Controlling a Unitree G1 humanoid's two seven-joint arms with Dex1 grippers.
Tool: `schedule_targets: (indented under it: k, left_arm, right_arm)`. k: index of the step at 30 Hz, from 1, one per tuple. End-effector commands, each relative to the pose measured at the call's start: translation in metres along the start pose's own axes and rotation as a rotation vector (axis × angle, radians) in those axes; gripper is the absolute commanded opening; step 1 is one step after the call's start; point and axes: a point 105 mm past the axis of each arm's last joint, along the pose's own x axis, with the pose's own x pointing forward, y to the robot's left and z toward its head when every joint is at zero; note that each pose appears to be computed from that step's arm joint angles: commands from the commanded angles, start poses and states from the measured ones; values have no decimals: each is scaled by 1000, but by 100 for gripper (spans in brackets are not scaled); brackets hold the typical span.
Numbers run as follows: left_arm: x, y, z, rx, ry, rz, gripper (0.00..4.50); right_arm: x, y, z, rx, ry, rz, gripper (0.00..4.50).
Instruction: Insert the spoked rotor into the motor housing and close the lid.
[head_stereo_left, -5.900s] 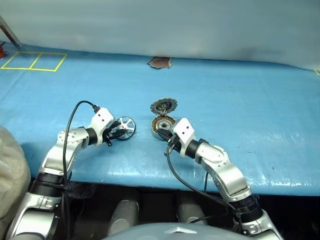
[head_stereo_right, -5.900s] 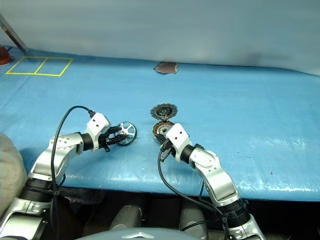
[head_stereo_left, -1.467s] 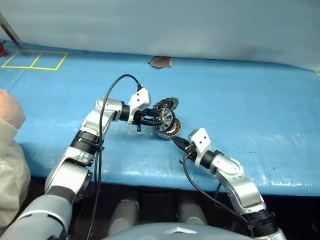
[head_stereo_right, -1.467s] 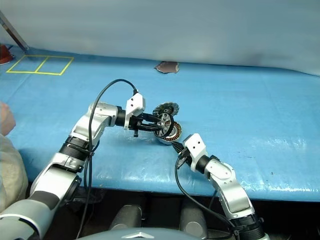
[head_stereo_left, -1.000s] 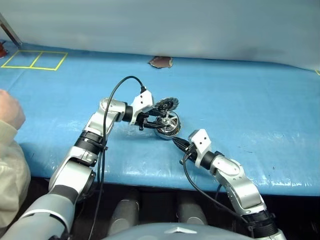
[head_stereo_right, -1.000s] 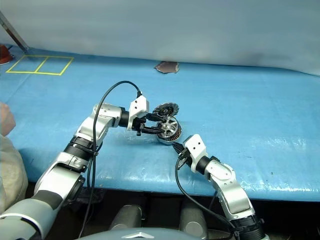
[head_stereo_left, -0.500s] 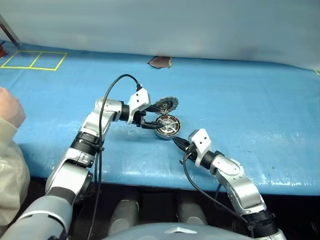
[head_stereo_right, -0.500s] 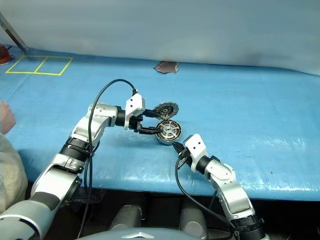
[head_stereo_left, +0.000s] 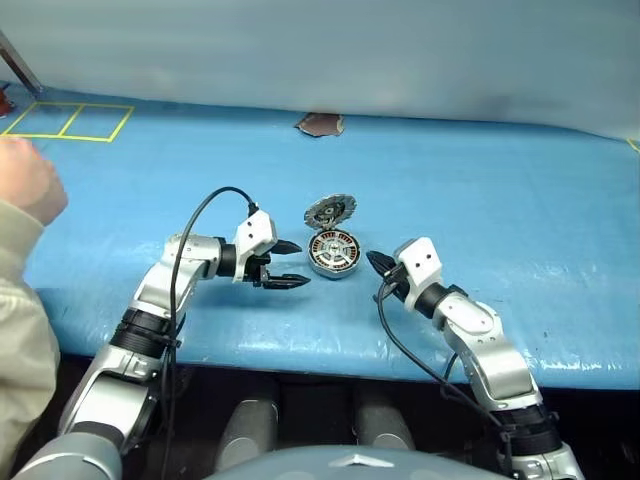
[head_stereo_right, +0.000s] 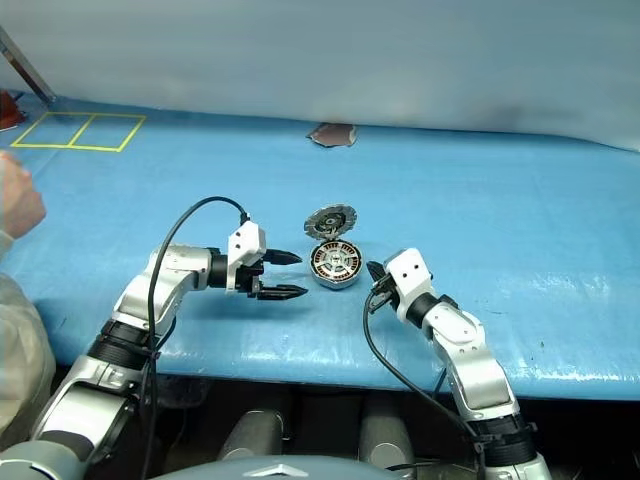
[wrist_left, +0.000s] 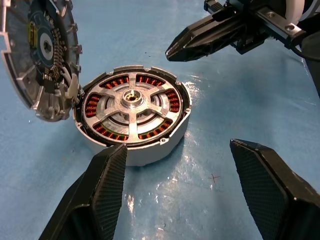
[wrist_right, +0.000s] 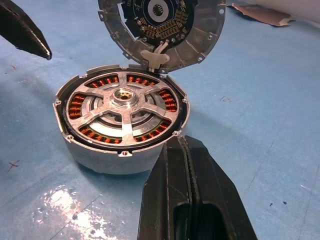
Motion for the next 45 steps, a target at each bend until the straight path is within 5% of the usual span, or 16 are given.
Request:
schedule_targets:
  k: [1, 17, 28, 45]
  left_arm:
    - [-7, 2, 9, 29, -45, 48, 357]
    - [-10, 8, 2, -16, -144, 158, 357]
    - [-12, 9, 0, -26, -144, 163, 357]
    - [-26, 16, 0, -22, -144, 215, 357]
  right_arm:
    - [3, -18, 19, -37, -56, -52, 0]
    - [46, -51, 74, -162, -171, -69, 0]
    - [83, -20, 116, -172, -265, 163, 0]
    - [56, 20, 71, -273, -96, 346, 0]
